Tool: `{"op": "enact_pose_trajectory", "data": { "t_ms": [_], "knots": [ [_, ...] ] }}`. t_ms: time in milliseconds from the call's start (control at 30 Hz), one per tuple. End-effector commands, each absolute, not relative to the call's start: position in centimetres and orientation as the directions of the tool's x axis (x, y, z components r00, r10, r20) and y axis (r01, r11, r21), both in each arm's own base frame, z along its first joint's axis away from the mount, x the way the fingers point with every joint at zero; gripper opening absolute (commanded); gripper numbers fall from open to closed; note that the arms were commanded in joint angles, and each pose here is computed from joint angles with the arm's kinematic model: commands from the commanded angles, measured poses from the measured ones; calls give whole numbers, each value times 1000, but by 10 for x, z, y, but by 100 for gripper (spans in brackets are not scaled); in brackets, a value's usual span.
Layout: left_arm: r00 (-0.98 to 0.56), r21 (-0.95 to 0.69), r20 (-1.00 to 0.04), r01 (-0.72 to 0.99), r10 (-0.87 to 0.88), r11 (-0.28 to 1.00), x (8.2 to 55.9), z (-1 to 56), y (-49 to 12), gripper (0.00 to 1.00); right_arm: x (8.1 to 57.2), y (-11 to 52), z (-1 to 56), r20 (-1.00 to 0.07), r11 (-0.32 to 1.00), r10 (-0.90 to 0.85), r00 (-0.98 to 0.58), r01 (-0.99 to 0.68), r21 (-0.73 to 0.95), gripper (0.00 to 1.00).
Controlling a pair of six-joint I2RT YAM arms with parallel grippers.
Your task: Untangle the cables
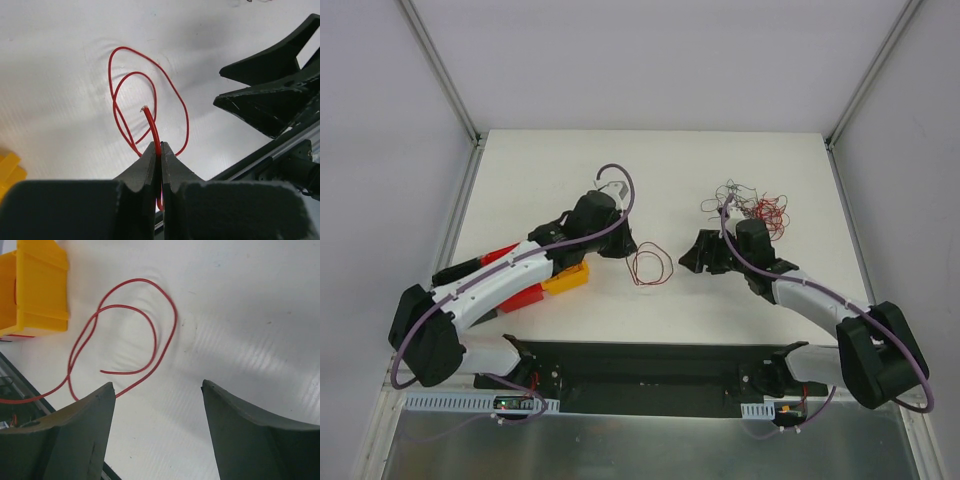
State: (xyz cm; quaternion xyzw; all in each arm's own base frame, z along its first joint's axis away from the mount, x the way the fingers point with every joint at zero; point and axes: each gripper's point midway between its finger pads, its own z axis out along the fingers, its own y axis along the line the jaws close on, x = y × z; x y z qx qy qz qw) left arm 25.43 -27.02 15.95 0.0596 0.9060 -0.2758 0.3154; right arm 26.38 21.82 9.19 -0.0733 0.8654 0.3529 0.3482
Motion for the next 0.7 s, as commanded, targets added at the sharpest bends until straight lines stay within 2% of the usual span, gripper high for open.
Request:
{"op": "enact_pose_trajectory", "data": {
  "t_ms": [0, 133, 267, 367, 400, 500, 667],
  "knots": [
    [-839, -475, -544, 317, 9, 821, 241, 156, -278, 4, 269, 212, 81, -654, 777, 95, -751, -355, 520, 73],
    [-899, -496, -437, 269, 30, 826, 242, 116, -293, 10, 267, 216, 80, -643, 765, 90, -761, -361, 534, 73],
    [-928, -473, -369, 237, 53, 849, 250, 71, -303, 8, 267, 216, 79, -643, 760, 90, -760, -365, 537, 72],
    [-936, -488, -351, 217, 38, 846, 251, 60, -308, 8, 267, 219, 73, -626, 759, 81, -775, -359, 543, 72],
    [-933, -488, -358, 211, 26, 847, 251, 60, -307, 13, 267, 221, 69, -606, 754, 77, -791, -352, 555, 72],
    [-917, -468, -398, 217, 15, 857, 250, 65, -296, 49, 264, 232, 62, -554, 732, 65, -830, -338, 592, 71],
    [-890, -440, -455, 236, 12, 866, 245, 74, -279, 76, 264, 236, 57, -536, 729, 60, -842, -330, 600, 70]
  ]
}}
